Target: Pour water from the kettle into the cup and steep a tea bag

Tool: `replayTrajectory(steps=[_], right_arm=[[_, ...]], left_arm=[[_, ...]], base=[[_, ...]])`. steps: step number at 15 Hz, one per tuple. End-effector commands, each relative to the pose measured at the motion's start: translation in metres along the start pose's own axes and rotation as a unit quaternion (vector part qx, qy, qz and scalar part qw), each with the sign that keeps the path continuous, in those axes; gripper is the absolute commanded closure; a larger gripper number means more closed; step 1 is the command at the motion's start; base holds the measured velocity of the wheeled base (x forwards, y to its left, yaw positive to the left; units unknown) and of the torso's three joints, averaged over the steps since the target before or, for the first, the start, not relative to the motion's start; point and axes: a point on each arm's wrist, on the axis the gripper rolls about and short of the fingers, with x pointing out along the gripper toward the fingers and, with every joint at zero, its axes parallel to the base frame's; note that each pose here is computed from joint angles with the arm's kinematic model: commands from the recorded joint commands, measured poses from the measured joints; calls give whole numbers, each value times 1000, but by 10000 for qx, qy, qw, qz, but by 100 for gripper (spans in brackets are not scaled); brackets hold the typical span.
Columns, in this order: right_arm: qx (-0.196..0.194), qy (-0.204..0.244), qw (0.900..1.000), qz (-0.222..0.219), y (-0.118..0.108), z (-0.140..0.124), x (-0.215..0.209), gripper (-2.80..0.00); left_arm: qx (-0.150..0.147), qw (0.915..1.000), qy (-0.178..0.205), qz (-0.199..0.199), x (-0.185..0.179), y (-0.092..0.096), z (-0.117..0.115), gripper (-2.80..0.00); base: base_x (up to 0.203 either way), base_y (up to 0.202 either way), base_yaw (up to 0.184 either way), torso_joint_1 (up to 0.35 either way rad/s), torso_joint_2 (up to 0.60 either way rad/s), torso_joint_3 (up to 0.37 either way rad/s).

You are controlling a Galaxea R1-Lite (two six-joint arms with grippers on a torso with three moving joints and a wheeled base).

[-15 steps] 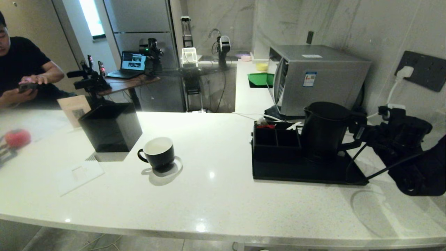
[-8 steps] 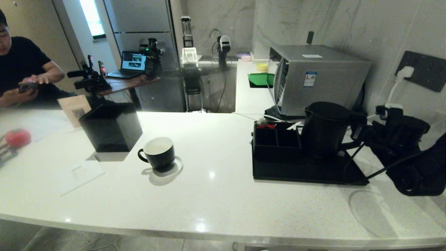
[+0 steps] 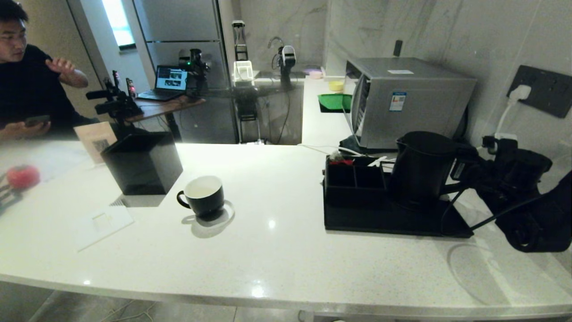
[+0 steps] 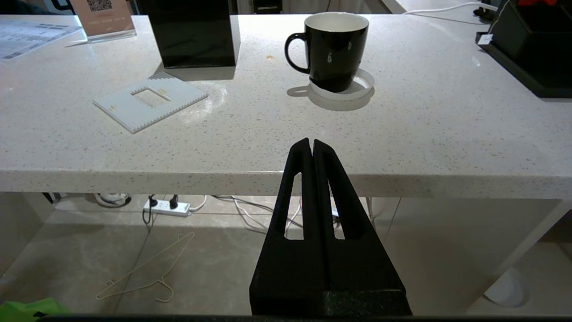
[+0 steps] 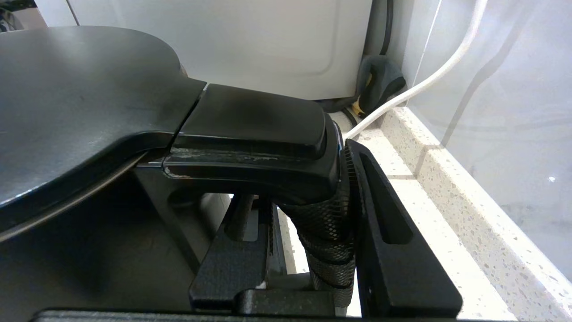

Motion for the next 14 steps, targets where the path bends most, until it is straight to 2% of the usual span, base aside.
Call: replayTrajectory(steps=[1, 5, 11, 14], right_arm=[[14, -30, 10000, 12, 1, 1, -1, 0], [50, -81, 9999, 30, 2, 3, -2, 0], [388, -132, 9992, -43, 3, 9, -4, 0], [404, -129, 9991, -35, 3, 12, -8, 0]], left_arm=[[-1, 10000, -2, 0, 0, 0, 0, 0], [-1, 10000, -2, 0, 0, 0, 0, 0], [-1, 10000, -2, 0, 0, 0, 0, 0], [-1, 10000, -2, 0, 0, 0, 0, 0]], base=[[0, 0, 0, 0, 0, 0], [0, 0, 0, 0, 0, 0], [0, 0, 0, 0, 0, 0], [0, 0, 0, 0, 0, 0]])
